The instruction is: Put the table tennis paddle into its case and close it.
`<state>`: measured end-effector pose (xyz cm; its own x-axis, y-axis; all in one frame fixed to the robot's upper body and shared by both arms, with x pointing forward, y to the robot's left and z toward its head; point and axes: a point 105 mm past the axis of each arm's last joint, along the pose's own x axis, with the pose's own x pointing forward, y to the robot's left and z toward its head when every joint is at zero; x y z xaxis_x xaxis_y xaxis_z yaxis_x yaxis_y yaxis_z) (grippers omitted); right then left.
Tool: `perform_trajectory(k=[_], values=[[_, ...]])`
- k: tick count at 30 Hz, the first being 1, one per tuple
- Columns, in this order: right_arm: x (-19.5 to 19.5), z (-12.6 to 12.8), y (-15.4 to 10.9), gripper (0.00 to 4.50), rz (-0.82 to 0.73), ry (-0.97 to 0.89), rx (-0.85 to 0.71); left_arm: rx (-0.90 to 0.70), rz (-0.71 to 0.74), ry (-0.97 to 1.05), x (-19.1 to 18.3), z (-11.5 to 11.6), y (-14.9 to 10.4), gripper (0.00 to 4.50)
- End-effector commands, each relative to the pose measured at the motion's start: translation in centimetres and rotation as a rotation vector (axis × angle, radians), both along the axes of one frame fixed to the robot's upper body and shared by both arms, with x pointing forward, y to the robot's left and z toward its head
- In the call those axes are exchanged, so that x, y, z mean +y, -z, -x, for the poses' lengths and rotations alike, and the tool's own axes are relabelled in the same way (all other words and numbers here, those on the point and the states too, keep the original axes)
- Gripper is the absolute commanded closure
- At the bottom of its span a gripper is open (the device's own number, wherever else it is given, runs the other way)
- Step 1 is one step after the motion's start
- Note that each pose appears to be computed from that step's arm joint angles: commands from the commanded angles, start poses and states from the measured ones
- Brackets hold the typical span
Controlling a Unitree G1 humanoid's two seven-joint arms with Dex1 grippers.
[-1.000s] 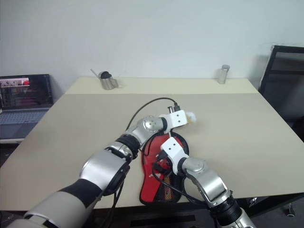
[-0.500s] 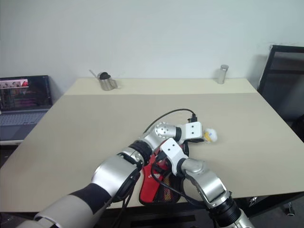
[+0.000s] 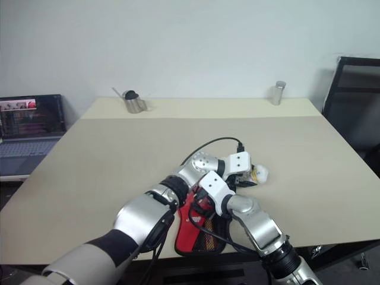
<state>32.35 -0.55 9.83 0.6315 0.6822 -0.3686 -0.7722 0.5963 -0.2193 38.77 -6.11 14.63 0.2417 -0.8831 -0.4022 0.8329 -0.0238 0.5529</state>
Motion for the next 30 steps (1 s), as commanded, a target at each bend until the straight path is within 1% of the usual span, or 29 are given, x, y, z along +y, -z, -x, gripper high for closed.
perform_trajectory(k=[1,4,7,12,16,20,22,24,26,30], values=[[-0.6,1.0,3.9,0.0,0.042,0.043,0.169,-0.293,0.178,-0.205,3.4,-4.0,-8.9,1.33],[-0.6,1.0,3.9,0.0,0.042,0.042,0.168,-0.31,0.21,-0.246,4.6,-4.6,-10.2,1.33],[-0.6,1.0,4.0,0.0,0.043,0.037,0.169,-0.304,0.25,-0.311,6.6,-5.4,-11.2,1.33],[-0.4,1.0,3.8,0.0,0.043,0.025,0.168,-0.248,0.271,-0.363,9.1,-5.9,-10.8,1.33],[-0.5,1.0,3.4,0.0,0.039,0.022,0.167,-0.148,0.307,-0.377,11.2,-6.0,-10.5,1.33],[-0.6,1.1,2.8,0.0,0.026,0.013,0.171,-0.158,0.322,-0.451,13.5,-6.6,-10.7,1.33],[-0.4,1.4,2.5,0.0,0.017,-0.011,0.176,-0.167,0.362,-0.5,14.5,-7.0,-11.3,1.33],[0.0,1.9,1.9,0.0,0.006,-0.053,0.173,-0.163,0.412,-0.524,14.9,-7.1,-11.8,1.33],[0.5,2.5,1.2,0.0,-0.01,-0.114,0.157,-0.172,0.425,-0.521,14.8,-7.1,-11.8,1.33],[0.9,3.2,-1.0,0.0,-0.021,-0.212,0.046,-0.155,0.401,-0.491,14.0,-6.8,-10.7,1.33]])
